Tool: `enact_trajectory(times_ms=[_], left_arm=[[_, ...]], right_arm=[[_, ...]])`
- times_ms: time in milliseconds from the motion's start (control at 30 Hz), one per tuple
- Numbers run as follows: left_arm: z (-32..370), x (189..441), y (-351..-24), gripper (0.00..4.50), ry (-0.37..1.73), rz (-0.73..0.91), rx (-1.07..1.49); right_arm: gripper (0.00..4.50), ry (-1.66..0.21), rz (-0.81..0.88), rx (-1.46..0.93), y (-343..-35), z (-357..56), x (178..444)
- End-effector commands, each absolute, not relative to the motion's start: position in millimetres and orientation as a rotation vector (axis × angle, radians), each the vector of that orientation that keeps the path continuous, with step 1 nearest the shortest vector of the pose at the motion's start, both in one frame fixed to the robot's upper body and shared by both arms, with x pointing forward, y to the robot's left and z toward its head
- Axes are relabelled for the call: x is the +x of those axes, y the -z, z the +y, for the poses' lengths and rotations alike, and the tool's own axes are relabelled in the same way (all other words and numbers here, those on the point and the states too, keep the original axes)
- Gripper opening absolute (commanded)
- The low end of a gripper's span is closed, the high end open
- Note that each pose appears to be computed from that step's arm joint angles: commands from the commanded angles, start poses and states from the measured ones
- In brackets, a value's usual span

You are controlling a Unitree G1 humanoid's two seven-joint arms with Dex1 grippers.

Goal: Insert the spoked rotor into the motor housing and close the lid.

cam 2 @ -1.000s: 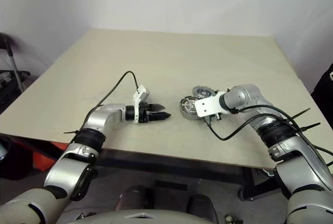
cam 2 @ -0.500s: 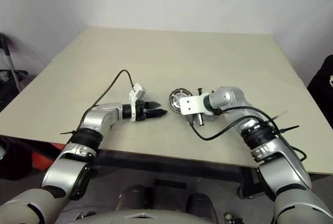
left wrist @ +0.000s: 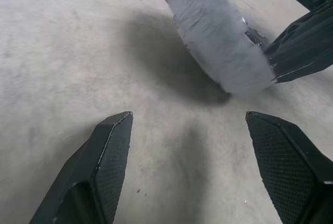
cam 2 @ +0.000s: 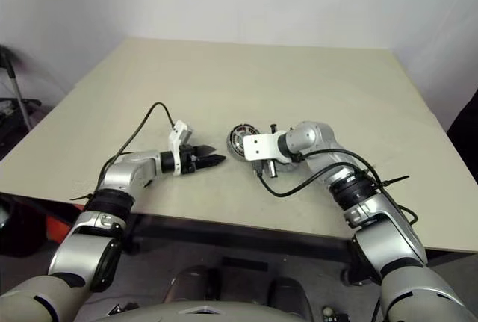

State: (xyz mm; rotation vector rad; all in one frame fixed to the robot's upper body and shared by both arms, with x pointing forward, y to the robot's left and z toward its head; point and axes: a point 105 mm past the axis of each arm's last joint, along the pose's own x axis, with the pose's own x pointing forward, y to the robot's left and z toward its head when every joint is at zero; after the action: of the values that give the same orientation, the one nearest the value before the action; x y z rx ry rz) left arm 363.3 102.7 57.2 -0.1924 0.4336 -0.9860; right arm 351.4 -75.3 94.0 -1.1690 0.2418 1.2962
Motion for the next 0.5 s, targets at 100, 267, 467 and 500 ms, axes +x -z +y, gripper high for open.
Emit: enact_trajectory(times_ms=[100,267,467,500], left_arm=[[104,365,-70,3.69,0.984,0.382,-0.194],[104,366,-72,3.69,0.983,0.38,-0.192],[104,367,-72,3.69,0.985,0.383,-0.19],[104,367,-72,3.69,0.985,0.383,-0.19]], right_arm=[[0.02,-1.295,0.163,-1.177,-113,-65,357],[0.02,-1.323,0.164,-1.149,-114,-63,352],[0.33,-1.312,0.139,-1.104,-124,-62,351],[0.68,-1.312,0.141,-1.098,-125,-62,351]])
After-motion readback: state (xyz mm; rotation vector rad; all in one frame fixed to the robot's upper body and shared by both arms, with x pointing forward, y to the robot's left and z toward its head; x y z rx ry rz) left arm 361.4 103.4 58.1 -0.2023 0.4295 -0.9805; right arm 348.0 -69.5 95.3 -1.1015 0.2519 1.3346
